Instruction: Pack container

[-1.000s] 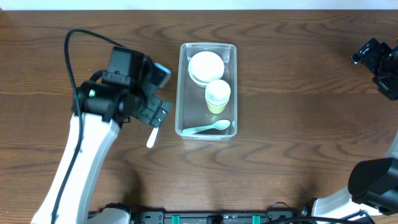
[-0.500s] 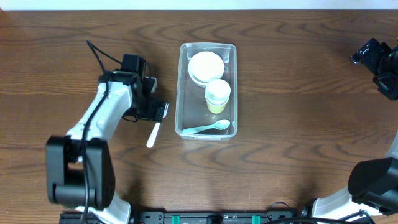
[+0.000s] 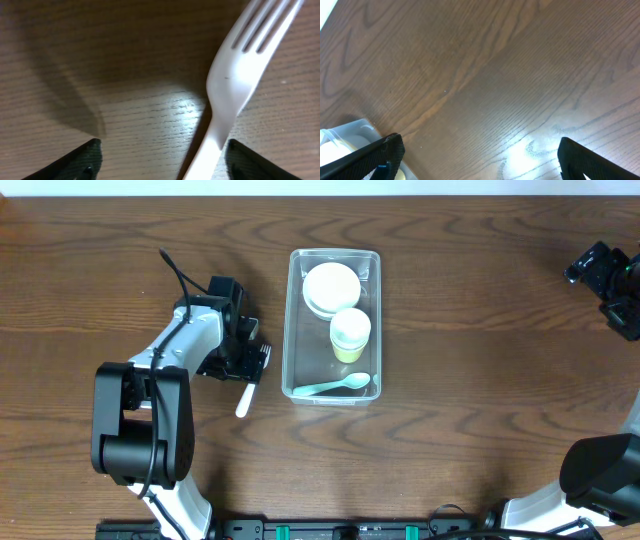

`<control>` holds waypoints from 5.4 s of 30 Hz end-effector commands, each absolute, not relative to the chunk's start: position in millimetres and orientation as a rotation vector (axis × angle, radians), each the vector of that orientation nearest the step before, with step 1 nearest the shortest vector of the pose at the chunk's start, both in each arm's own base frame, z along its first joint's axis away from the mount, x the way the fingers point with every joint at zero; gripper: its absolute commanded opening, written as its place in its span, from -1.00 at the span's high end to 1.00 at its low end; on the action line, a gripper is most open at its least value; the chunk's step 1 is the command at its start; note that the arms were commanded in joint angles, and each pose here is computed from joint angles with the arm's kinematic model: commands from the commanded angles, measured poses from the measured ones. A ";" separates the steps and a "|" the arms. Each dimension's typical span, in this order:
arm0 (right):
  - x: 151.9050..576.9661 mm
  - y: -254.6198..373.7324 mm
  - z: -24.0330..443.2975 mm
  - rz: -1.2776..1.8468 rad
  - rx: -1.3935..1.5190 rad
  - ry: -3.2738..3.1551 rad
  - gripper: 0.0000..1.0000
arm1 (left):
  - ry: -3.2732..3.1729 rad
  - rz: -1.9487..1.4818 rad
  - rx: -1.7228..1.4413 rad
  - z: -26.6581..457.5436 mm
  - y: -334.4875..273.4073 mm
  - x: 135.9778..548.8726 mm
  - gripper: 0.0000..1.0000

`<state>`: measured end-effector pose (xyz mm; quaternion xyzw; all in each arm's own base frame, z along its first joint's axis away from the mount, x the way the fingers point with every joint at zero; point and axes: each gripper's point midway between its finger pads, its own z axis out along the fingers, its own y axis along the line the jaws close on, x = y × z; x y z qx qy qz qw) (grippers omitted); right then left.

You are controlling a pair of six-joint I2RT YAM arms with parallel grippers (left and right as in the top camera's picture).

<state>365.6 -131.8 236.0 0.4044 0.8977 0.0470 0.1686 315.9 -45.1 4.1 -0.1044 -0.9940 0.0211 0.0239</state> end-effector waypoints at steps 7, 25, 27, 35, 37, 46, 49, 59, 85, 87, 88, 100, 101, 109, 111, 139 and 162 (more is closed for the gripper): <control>364.9 -133.7 233.9 0.131 1.152 2.559 -0.99 | -3.041 0.063 -0.417 -1.8 -55.3 307.2 -0.54; 364.9 -133.7 233.9 0.131 1.153 2.558 -0.99 | -3.099 0.058 -0.428 -9.9 -64.7 315.2 0.49; 364.9 -133.7 233.9 0.131 1.152 2.559 -0.98 | -3.122 0.054 -0.429 -1.3 -64.6 322.3 0.57; 364.9 -133.7 233.9 0.131 1.153 2.558 -0.98 | -3.261 -0.147 -0.467 84.7 -48.3 357.2 0.88; 364.9 -133.7 233.9 0.131 1.152 2.559 -0.98 | -3.301 -0.148 -0.497 113.7 -49.3 359.6 0.88; 364.9 -133.7 233.9 0.131 1.153 2.558 -0.99 | -3.447 0.096 -1.112 243.8 -121.1 331.3 0.88; 364.9 -133.7 233.9 0.131 1.152 2.559 -0.99 | -3.250 0.135 -1.598 244.1 -159.1 310.1 0.88; 364.9 -133.7 233.9 0.131 1.152 2.559 -0.99 | -2.357 0.094 -2.447 146.5 -219.3 263.9 0.88; 364.9 -133.7 233.9 0.131 1.153 2.558 -0.98 | -3.461 -0.377 -1.541 258.3 -165.3 333.3 -0.96; 364.9 -133.7 233.9 0.131 1.153 2.558 -0.99 | -3.592 -0.338 -1.290 271.1 -142.7 328.9 -0.96; 364.9 -133.7 233.9 0.131 1.152 2.559 -0.99 | -3.652 -0.318 -1.142 276.5 -129.8 326.2 -0.96; 364.9 -133.7 233.9 0.131 1.152 2.559 -0.99 | -3.838 -0.225 -0.474 300.8 -73.7 300.9 -0.96; 364.9 -133.7 233.9 0.131 1.153 2.558 -0.98 | -3.825 -0.232 -0.476 298.9 -72.7 299.0 -0.96; 364.9 -133.7 233.9 0.131 1.152 2.559 -0.98 | -3.774 -0.325 -0.649 298.1 -67.1 296.2 -0.96; 364.9 -133.7 233.9 0.131 1.153 2.558 -0.99 | -3.781 -0.351 -0.662 301.5 -61.0 295.1 -0.96; 364.9 -133.6 233.9 0.131 1.152 2.559 -0.99 | -4.193 0.119 -0.575 148.7 -30.4 209.0 -0.96; 364.9 -133.7 233.9 0.131 1.152 2.559 -0.99 | -4.255 0.157 -0.603 106.9 -34.6 213.8 -0.96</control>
